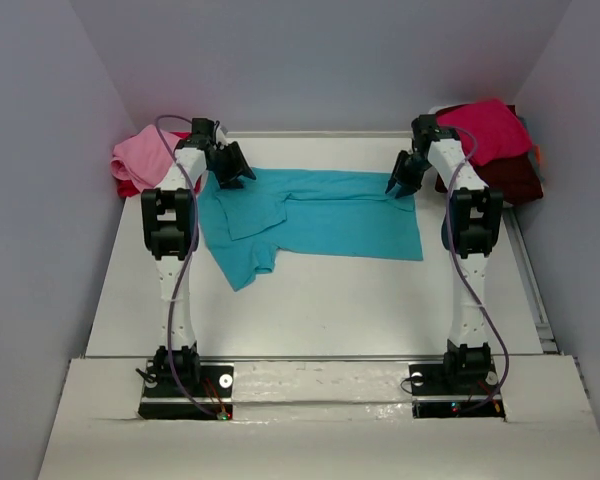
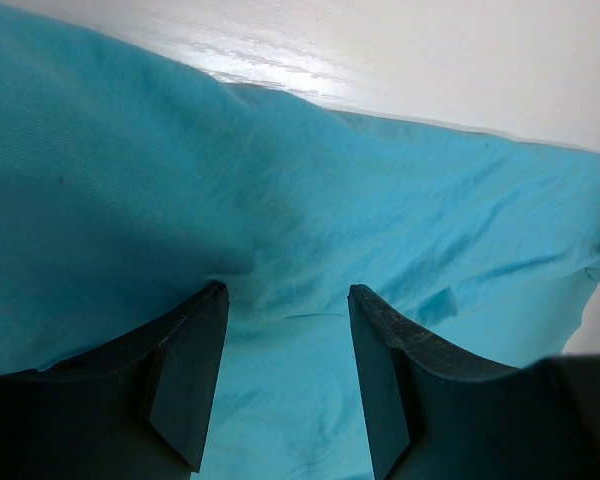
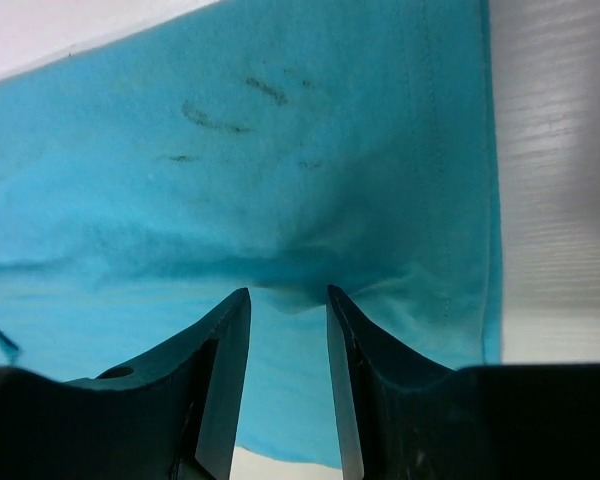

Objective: Fold and stack the t-shirts
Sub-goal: Fold the flattened tshirt in 1/3 of the way

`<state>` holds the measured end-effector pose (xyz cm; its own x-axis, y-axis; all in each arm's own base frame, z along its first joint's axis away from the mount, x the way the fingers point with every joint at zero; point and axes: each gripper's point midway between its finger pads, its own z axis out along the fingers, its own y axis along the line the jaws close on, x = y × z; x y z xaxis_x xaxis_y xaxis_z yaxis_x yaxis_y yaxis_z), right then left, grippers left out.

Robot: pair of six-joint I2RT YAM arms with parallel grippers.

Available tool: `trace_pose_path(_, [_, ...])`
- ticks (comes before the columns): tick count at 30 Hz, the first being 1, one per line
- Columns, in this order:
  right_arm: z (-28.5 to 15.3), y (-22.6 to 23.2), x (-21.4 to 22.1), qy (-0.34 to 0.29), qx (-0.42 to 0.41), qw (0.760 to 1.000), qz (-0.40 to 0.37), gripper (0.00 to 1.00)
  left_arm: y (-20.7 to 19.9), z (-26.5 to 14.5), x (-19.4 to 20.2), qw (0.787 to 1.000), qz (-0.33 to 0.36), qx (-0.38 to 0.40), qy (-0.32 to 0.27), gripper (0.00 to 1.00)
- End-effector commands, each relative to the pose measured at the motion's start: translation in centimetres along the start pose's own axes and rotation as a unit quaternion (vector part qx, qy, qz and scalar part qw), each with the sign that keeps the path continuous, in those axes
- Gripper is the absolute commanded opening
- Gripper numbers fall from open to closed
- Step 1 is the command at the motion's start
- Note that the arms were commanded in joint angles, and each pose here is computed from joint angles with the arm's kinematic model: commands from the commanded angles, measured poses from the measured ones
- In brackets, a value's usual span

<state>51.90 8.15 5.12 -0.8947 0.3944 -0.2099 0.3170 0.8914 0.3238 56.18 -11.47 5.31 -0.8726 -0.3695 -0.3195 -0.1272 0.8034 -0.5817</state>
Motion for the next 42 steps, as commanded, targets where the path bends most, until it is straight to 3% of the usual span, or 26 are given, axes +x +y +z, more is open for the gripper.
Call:
trace_pose_path(1, [-1.9, 0.5, 0.5, 0.012, -0.019, 1.0, -0.005, 0.42, -0.4, -0.8, -0.6, 1.0, 0.005, -0.001, -0.003, 0.62])
trace_pose_path(18, [-1.0, -1.6, 5.8, 0.086, 0.013, 0.996, -0.022, 0.41, 0.9, -0.8, 0.3, 0.999, 0.011, -0.028, 0.013, 0.63])
trace_pose_path(35, [-4.5, -1.7, 3.4, 0.021, 0.046, 0.998, -0.031, 0.41, 2.8, -1.0, 0.6, 0.998, -0.001, -0.051, 0.022, 0.63])
trace_pose_path(42, [-5.5, 0.9, 0.2, -0.034, 0.003, 0.999, -0.018, 0.41, 2.4, -1.5, 0.2, 0.999, 0.007, -0.048, 0.011, 0.63])
